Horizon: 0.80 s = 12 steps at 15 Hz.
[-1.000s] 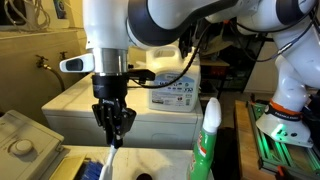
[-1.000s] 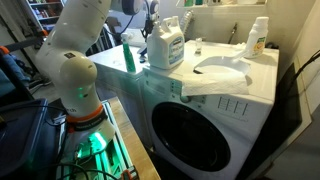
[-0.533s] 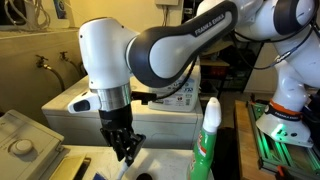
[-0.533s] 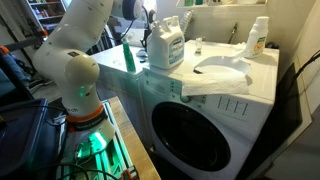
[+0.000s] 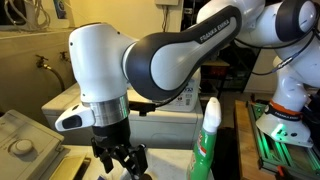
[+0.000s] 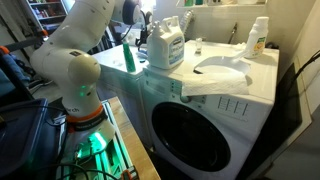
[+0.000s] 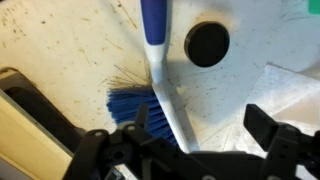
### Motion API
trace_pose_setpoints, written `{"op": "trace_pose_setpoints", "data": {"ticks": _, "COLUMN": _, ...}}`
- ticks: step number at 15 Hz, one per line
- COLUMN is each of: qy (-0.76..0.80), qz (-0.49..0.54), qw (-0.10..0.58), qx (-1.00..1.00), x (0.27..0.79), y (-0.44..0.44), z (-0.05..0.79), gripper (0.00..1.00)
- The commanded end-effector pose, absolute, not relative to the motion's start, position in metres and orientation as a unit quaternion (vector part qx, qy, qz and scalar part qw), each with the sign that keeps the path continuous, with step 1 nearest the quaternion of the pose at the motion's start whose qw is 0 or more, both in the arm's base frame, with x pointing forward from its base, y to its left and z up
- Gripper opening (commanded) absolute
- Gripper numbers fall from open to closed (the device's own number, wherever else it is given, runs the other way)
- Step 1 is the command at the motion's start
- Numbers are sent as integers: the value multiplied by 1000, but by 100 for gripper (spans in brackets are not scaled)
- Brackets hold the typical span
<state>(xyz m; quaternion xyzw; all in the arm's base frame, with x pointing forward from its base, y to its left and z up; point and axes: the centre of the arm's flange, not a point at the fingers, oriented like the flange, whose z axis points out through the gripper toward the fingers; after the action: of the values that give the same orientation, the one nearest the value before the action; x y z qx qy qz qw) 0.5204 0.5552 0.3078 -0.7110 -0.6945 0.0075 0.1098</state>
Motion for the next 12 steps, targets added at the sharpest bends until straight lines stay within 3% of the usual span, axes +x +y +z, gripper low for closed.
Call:
{"op": "trace_pose_setpoints", "data": {"ticks": 1, "qy": -699, "qz": 4, "qw": 100, "qx": -708, "x": 528, "y": 576, "z": 288, "gripper": 100}}
{"op": "trace_pose_setpoints", "data": {"ticks": 12, "qy": -653, "qz": -14, "qw": -6, "qx": -757, "x": 557, "y": 575, "z": 259, "gripper": 100}}
